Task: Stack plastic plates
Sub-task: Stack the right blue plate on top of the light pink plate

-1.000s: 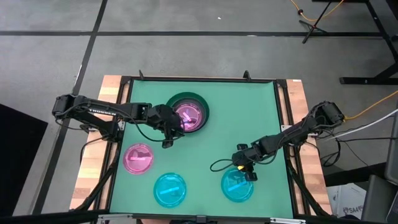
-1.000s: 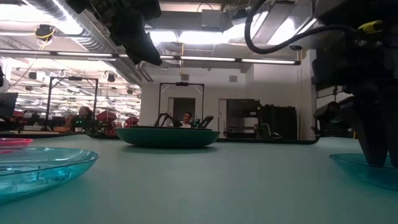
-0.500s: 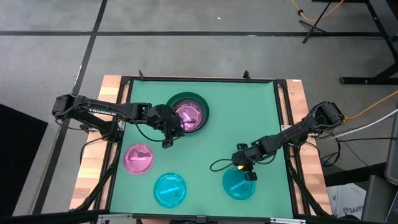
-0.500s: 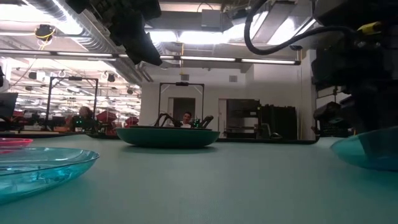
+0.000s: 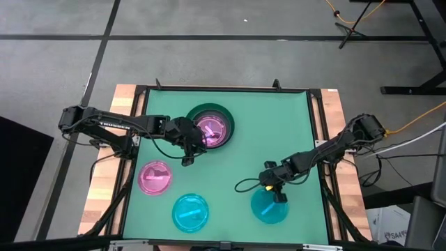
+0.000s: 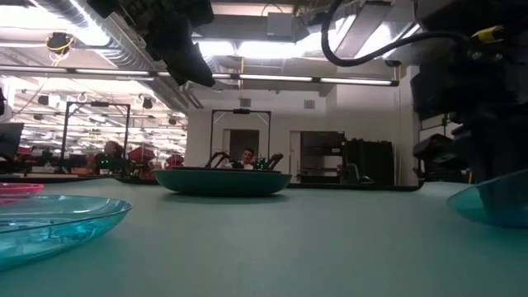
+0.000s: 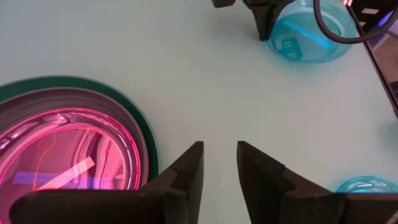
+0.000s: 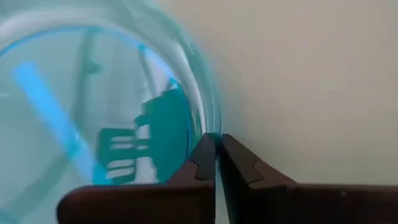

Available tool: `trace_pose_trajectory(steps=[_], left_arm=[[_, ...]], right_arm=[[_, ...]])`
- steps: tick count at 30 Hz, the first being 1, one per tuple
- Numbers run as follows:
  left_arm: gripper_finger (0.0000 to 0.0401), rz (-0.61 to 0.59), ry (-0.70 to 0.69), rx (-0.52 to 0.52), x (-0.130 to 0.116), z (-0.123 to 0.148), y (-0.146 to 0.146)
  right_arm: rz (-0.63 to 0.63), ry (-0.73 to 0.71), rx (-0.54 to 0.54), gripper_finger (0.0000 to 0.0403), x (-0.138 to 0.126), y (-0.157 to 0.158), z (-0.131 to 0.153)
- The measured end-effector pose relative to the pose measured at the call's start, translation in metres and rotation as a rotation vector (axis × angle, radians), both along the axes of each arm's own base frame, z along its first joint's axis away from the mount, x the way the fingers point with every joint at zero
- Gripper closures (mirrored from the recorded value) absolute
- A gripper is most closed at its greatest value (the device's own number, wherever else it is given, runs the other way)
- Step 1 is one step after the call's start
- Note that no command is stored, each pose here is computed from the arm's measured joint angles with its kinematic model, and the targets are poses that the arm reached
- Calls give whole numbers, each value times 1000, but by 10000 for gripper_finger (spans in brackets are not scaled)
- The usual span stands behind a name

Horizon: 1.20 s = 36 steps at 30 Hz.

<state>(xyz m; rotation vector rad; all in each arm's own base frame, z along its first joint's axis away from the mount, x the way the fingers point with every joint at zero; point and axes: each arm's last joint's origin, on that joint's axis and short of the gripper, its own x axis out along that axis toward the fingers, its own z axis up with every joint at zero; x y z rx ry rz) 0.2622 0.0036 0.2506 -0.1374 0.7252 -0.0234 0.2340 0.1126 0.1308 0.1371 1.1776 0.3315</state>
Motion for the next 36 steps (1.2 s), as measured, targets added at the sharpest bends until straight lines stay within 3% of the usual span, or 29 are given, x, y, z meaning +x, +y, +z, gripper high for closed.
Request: trace_pose_trajectory(steps=[18, 25, 36], left_arm=[[311, 0, 0, 0, 0, 0, 0], [311, 0, 0, 0, 0, 0, 0], [311, -3, 0, 3, -1, 1, 0]], right_arm=[[22, -157, 50, 403, 17, 8, 15], [59, -208, -27, 403, 27, 6, 28], [132, -267, -91, 403, 52, -25, 50]])
